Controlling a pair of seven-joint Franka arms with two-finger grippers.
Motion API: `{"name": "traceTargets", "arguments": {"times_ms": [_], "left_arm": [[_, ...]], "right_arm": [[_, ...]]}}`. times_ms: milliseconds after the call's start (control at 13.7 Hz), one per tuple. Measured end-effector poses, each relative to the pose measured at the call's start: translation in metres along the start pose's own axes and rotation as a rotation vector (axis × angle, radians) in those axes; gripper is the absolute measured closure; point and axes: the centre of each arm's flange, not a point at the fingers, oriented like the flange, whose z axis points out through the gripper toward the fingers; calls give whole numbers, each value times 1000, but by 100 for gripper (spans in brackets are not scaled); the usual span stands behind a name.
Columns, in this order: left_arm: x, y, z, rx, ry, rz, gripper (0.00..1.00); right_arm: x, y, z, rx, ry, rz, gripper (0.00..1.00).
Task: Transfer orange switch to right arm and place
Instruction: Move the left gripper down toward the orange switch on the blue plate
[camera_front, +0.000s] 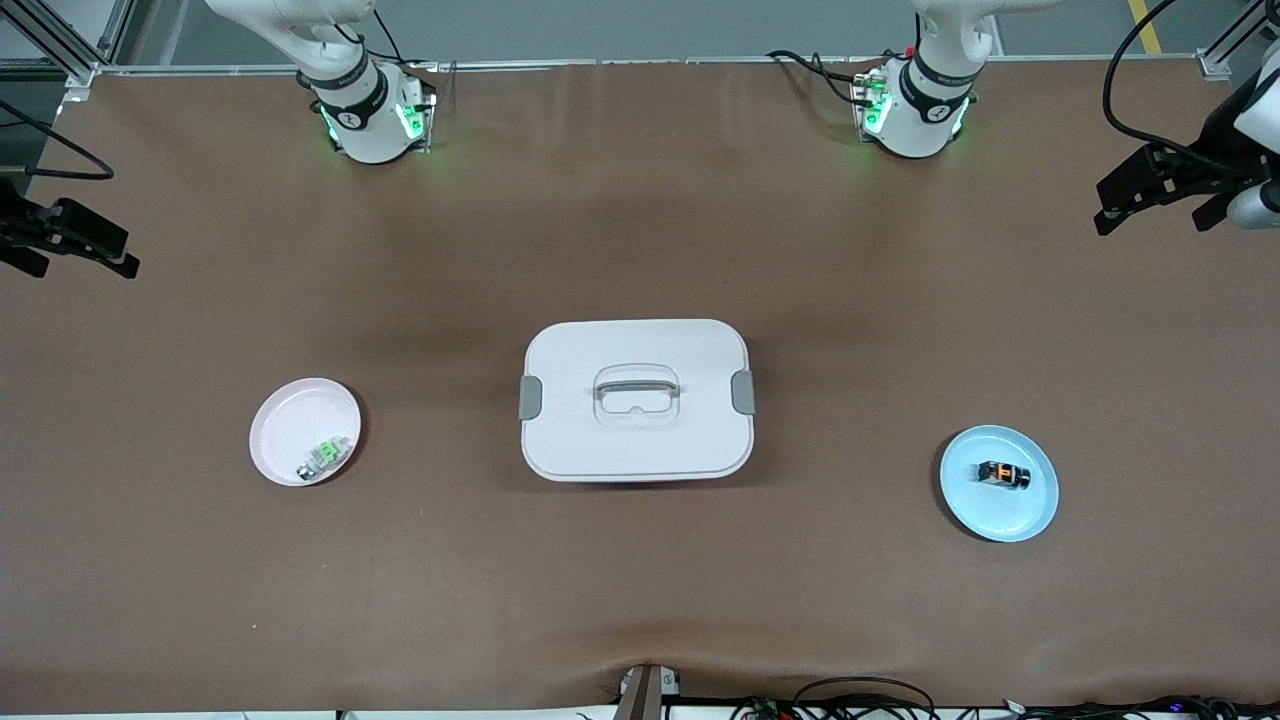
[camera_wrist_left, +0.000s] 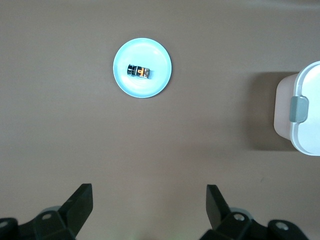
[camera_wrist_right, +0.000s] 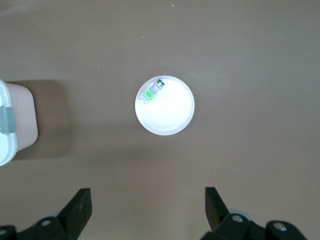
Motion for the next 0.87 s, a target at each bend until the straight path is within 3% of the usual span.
{"name": "traceTargets", "arguments": {"times_ms": [510,875], "left_arm": [[0,0,-4,-1,6,0,0],[13,-1,20,-2,-46,0,0]], "right_arm": [[2,0,-1,0,14,0,0],[2,0,-1,0,15,0,0]]}}
